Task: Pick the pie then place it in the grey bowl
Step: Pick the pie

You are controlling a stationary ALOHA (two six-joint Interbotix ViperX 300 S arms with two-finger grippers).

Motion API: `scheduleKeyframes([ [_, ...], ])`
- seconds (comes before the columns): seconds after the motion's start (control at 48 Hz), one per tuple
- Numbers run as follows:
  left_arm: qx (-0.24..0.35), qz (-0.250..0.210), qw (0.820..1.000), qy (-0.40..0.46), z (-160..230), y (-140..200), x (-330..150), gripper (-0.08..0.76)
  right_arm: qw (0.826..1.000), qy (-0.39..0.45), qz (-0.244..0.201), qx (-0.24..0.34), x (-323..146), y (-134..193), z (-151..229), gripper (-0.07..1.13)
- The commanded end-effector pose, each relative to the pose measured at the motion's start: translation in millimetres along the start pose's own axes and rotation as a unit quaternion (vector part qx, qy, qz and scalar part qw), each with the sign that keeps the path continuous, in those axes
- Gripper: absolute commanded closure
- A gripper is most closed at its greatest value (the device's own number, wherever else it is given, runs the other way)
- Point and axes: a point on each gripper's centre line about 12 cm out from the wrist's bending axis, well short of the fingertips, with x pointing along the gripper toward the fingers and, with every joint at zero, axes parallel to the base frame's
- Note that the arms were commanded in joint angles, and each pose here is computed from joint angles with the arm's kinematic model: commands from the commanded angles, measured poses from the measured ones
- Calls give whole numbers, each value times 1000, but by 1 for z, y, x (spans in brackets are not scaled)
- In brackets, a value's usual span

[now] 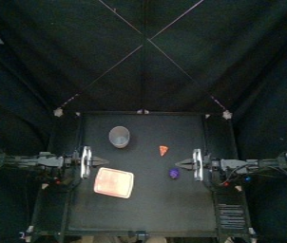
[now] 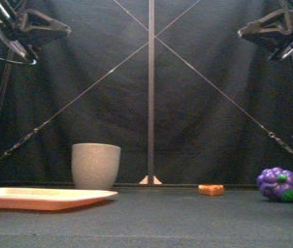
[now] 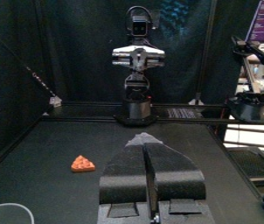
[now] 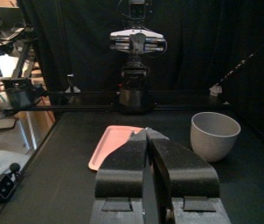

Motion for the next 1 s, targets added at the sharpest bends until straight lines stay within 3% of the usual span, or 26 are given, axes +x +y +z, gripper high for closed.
scheduleKeyframes([
  [0.021,-5,0,1000,-8,6,0,3,636,999,25,-28,7,7,-11,-6,961],
  [0.146,-5,0,1000,-8,3,0,2,635,990,118,-80,7,16,-35,-27,961],
  [0.354,-5,0,1000,-10,2,0,1,635,954,255,-158,-24,33,-84,-42,900],
  [0.458,-4,0,1000,-12,3,0,2,635,939,292,-172,-57,38,-99,-42,743],
  [0.562,-2,2,1000,-13,4,1,2,635,932,302,-183,-76,45,-112,-41,465],
  [0.75,0,13,1000,-26,6,5,1,635,923,317,-214,-35,53,-133,-49,17],
  [0.812,0,18,1000,-25,5,7,1,635,920,324,-218,-21,57,-138,-55,-31],
  [1.0,1,22,999,-22,3,9,0,635,905,369,-214,-4,74,-147,-75,-4],
])
